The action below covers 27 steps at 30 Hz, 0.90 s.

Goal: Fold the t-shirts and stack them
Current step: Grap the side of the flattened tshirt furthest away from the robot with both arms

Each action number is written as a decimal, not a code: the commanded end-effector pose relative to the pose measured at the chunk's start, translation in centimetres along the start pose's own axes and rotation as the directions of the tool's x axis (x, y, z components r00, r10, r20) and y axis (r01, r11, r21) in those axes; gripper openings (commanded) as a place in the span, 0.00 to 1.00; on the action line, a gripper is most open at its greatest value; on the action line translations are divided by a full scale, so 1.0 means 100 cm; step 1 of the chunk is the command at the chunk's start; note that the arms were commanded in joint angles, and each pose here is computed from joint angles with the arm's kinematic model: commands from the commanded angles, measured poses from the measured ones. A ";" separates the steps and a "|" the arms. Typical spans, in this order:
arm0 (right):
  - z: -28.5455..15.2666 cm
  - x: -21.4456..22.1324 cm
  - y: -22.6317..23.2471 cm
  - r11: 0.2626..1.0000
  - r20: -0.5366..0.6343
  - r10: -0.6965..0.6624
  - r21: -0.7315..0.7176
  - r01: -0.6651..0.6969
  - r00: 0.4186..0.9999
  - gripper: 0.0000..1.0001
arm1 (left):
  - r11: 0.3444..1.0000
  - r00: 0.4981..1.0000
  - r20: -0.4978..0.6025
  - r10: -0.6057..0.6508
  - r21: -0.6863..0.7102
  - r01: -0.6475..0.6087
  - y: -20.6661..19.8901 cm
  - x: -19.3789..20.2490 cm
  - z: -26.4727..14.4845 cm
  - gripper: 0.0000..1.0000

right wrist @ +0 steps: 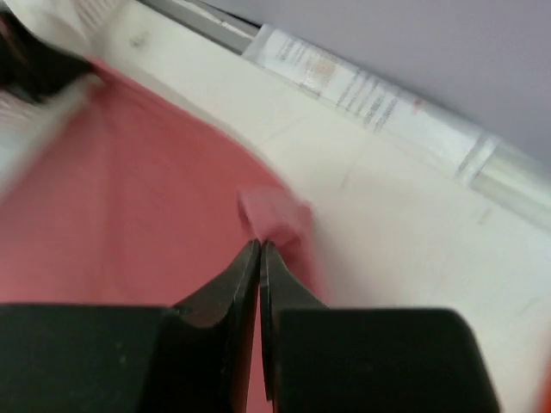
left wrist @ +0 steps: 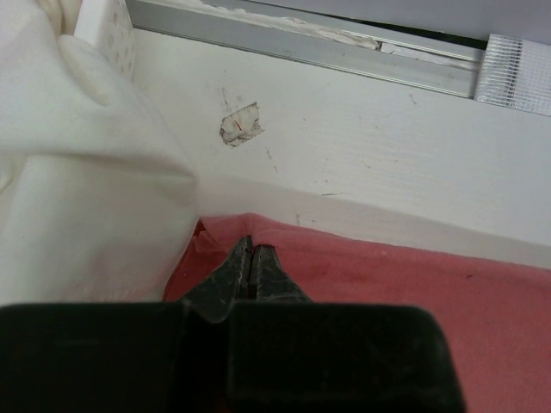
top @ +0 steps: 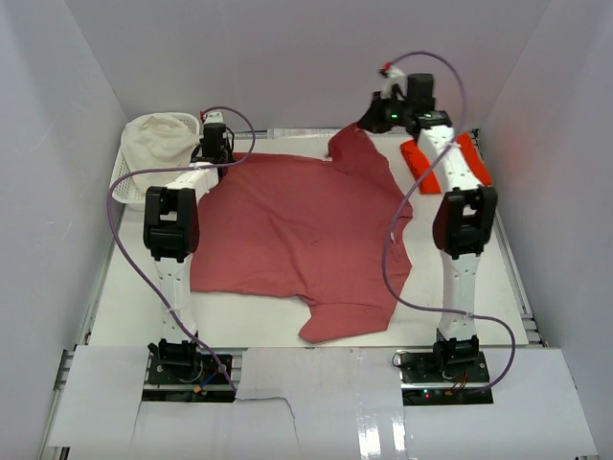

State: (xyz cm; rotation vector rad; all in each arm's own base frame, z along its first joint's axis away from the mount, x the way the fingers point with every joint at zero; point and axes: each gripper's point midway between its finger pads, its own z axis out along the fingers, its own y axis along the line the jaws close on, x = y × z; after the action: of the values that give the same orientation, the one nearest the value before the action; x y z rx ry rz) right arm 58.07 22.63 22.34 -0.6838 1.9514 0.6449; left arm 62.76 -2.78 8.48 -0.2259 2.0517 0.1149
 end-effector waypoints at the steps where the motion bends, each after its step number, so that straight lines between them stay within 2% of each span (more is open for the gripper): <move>1: -0.050 0.032 -0.021 0.559 -0.110 0.793 -0.259 -0.788 0.599 0.08 | 1.000 0.995 0.099 -0.013 0.004 0.013 -0.002 -0.051 -0.022 0.00; 2: -0.048 0.046 -0.014 0.554 -0.119 0.796 -0.252 -0.794 0.593 0.08 | 1.000 0.995 0.102 -0.011 0.002 0.011 -0.002 -0.053 -0.023 0.00; 3: -0.045 0.060 -0.009 0.582 -0.123 0.779 -0.222 -0.782 0.615 0.08 | 1.000 0.995 0.104 -0.007 -0.002 0.007 -0.001 -0.054 -0.023 0.00; 4: -0.040 0.062 -0.007 0.642 -0.108 0.742 -0.174 -0.747 0.662 0.08 | 1.000 0.994 0.108 -0.008 -0.002 0.009 -0.001 -0.056 -0.024 0.00; 5: -0.041 0.079 0.000 0.632 -0.175 0.747 -0.112 -0.767 0.641 0.08 | 1.000 0.994 0.109 -0.009 0.002 0.009 -0.002 -0.057 -0.024 0.00; 6: -0.041 0.082 0.002 0.670 -0.187 0.712 -0.111 -0.734 0.677 0.08 | 1.000 0.994 0.110 -0.011 0.005 0.011 -0.002 -0.057 -0.024 0.00; 7: -0.039 0.082 0.005 0.678 -0.205 0.697 -0.122 -0.725 0.687 0.08 | 1.000 0.994 0.110 -0.014 0.011 0.013 -0.004 -0.057 -0.024 0.00; 8: -0.041 0.091 0.009 0.663 -0.248 0.706 -0.098 -0.742 0.663 0.08 | 1.000 0.994 0.111 -0.017 0.013 0.016 -0.004 -0.058 -0.025 0.00; 9: -0.042 0.094 0.010 0.667 -0.262 0.701 -0.086 -0.740 0.663 0.08 | 1.000 0.994 0.109 -0.018 0.017 0.016 -0.006 -0.057 -0.025 0.00; 10: -0.041 0.097 0.009 0.687 -0.273 0.679 -0.089 -0.721 0.681 0.08 | 1.000 0.994 0.110 -0.019 0.020 0.017 -0.007 -0.058 -0.025 0.00; 12: -0.043 0.104 0.014 0.684 -0.301 0.674 -0.091 -0.724 0.674 0.08 | 1.000 0.994 0.110 -0.015 0.015 0.013 -0.007 -0.057 -0.026 0.00; 13: -0.046 0.101 0.020 0.693 -0.306 0.658 -0.112 -0.712 0.688 0.08 | 1.000 0.994 0.107 -0.009 0.012 0.007 -0.007 -0.056 -0.026 0.00; 16: -0.052 0.107 0.034 0.659 -0.345 0.661 -0.156 -0.736 0.666 0.08 | 1.000 0.994 0.108 -0.005 0.006 0.005 -0.006 -0.056 -0.026 0.00; 23: -0.058 0.110 0.037 0.703 -0.331 0.625 -0.156 -0.694 0.708 0.08 | 1.000 0.994 0.112 0.002 0.002 -0.002 -0.007 -0.057 -0.029 0.00; 27: -0.063 0.114 0.031 0.711 -0.326 0.623 -0.146 -0.688 0.712 0.08 | 1.000 0.994 0.111 0.011 -0.022 -0.009 -0.002 -0.054 -0.032 0.00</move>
State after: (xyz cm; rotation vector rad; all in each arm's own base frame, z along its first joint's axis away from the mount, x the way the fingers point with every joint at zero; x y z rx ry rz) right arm 48.08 18.48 11.97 -0.0943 2.4673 1.3390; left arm 62.67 -3.23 8.54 -0.2060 2.0505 0.1396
